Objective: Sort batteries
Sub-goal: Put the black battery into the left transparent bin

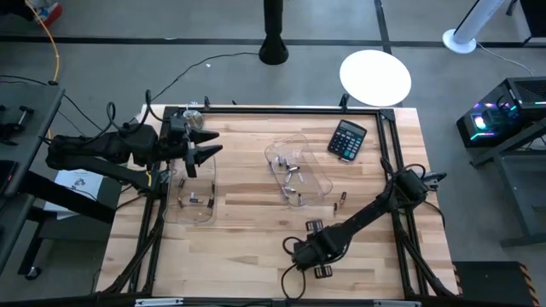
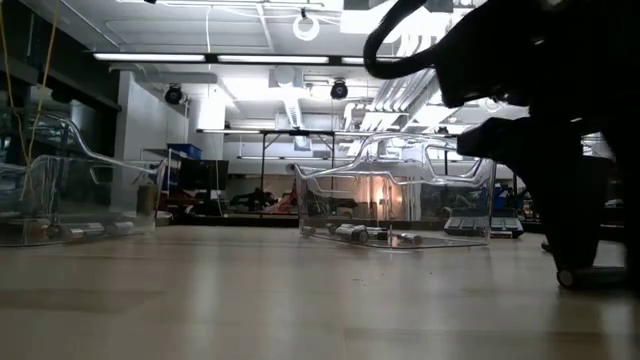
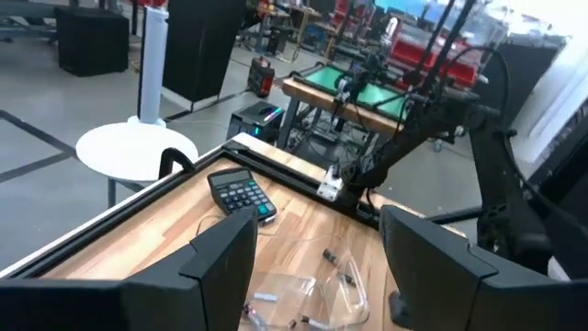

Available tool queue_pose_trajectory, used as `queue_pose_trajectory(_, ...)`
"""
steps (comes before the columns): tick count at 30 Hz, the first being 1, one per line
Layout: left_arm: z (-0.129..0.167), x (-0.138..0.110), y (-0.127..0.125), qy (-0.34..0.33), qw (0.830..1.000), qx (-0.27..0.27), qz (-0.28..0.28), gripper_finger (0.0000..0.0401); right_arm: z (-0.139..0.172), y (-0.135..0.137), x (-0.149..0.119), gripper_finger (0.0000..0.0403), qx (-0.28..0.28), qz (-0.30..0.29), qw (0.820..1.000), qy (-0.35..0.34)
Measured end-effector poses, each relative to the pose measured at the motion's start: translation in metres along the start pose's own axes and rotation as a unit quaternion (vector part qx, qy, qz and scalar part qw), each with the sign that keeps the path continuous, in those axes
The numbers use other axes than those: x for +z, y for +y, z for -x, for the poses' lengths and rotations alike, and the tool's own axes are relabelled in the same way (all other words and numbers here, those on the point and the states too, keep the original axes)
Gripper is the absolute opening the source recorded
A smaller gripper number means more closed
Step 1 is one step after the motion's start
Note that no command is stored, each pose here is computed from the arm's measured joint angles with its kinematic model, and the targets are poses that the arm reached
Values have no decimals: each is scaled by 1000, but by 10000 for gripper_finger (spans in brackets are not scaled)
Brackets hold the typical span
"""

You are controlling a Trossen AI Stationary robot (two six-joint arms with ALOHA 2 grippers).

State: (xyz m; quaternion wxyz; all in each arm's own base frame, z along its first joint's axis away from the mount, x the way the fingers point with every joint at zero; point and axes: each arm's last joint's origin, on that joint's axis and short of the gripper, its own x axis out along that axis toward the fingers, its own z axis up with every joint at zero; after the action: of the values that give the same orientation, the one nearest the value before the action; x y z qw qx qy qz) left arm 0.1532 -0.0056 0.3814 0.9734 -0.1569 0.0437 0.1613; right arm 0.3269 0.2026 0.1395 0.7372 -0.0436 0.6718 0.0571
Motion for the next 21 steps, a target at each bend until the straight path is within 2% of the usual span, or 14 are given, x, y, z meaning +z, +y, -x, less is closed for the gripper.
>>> queue_pose_trajectory(2, 1, 3, 0, -13, 1000, 1, 7, 225, 6, -6, 2, 49, -4, 9, 1000, -3)
queue_pose_trajectory(3, 2, 5, 0, -24, 1000, -2, 9, 225, 10, -10, 6, 27, -11, 19, 1000, -11)
queue_pose_trajectory(7, 6, 15, -2, -73, 997, -17, 2, 225, 55, -38, 28, 23, -49, 19, 994, -91)
queue_pose_trajectory(11, 11, 23, -3, -109, 994, -26, -5, 225, 92, -83, 60, 7, -85, 18, 981, -175)
queue_pose_trajectory(13, 13, 26, -3, -123, 992, -26, -7, 225, 112, -108, 80, 12, -91, 13, 965, -247)
queue_pose_trajectory(16, 13, 27, -3, -130, 991, -23, -7, 225, 138, -145, 108, 12, -80, -19, 924, -373)
queue_pose_trajectory(18, 13, 27, -3, -130, 991, -20, -7, 225, 142, -166, 124, 8, -61, -48, 899, -430)
queue_pose_trajectory(21, 13, 27, -3, -130, 991, -20, -7, 225, 138, -191, 143, 9, -42, -90, 871, -481)
